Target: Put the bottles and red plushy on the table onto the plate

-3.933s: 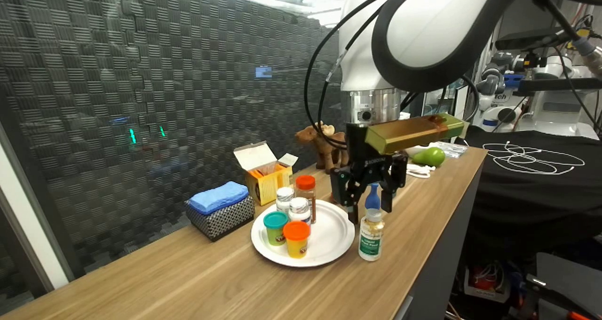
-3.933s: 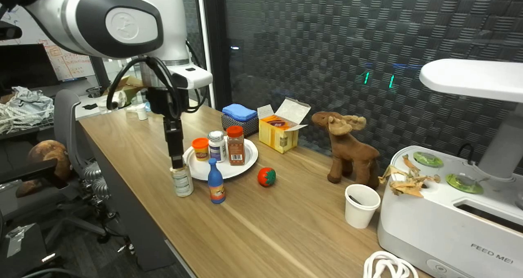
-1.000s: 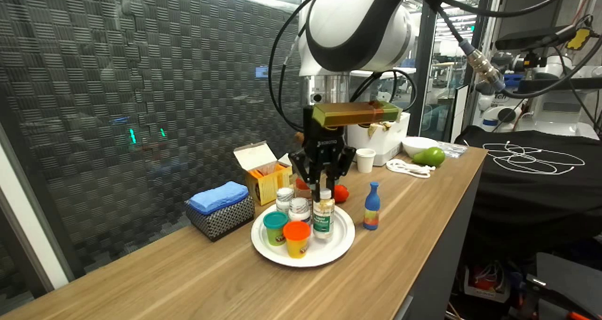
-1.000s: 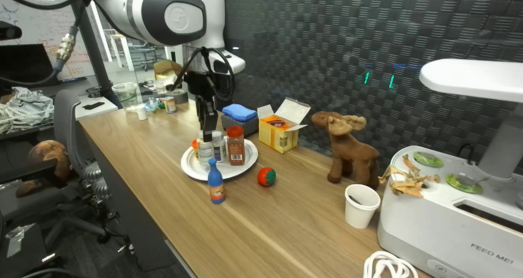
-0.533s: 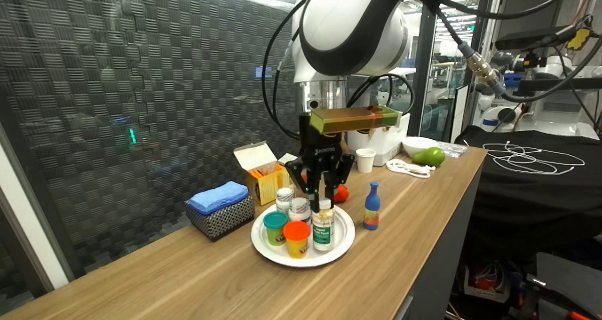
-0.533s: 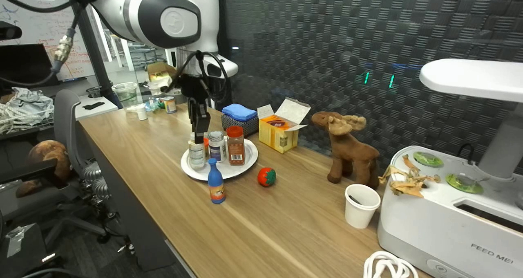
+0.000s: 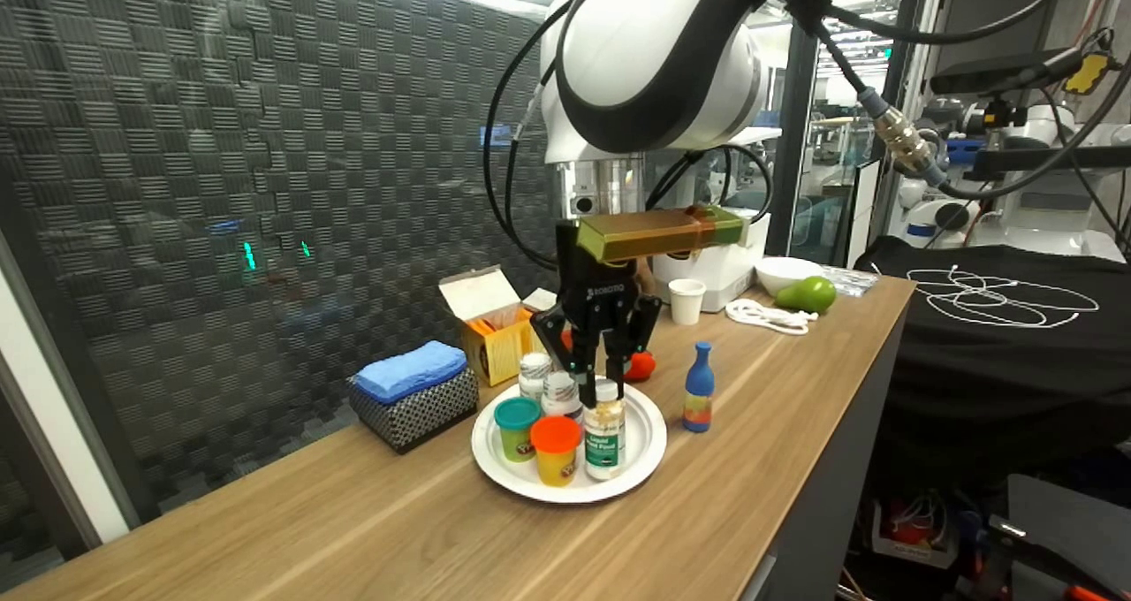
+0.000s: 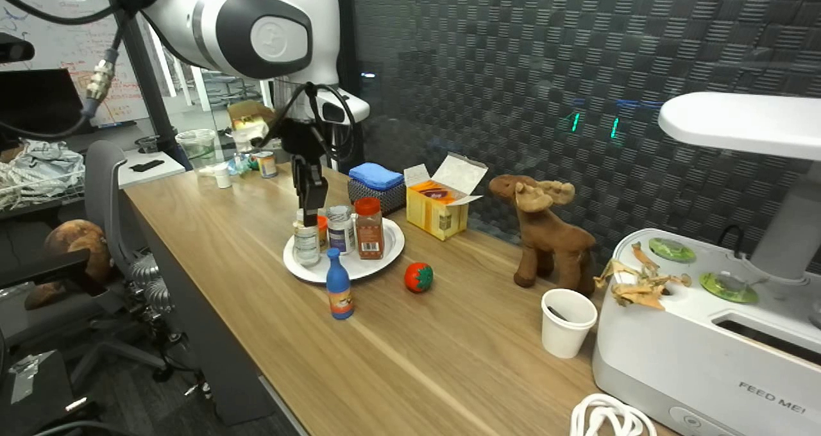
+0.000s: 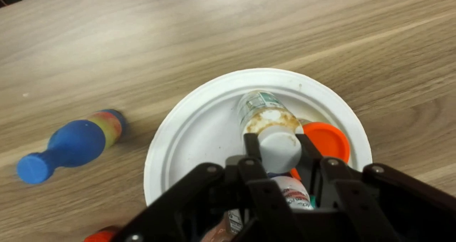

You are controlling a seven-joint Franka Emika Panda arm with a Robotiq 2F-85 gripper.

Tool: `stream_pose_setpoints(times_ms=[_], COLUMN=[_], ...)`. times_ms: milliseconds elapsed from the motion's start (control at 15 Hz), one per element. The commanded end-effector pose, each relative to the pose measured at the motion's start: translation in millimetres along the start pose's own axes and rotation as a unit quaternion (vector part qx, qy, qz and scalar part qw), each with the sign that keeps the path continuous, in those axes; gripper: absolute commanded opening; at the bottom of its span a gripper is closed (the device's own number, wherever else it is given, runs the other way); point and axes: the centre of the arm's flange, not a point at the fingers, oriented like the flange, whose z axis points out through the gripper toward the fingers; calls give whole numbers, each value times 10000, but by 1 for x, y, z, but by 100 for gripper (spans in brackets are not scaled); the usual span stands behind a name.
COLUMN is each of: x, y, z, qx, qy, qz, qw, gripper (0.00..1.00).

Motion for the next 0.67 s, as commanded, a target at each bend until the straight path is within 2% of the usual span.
stream_pose_setpoints(times_ms=[0,400,600], x=[-1,3,1], y=[-10,-16,-17], z=[-3,1,3], qx=[36,-137,-219], qy=[280,659,558], qz=[-121,-384,-569], qw=[9995,9970,9966], gripper=[13,13,15])
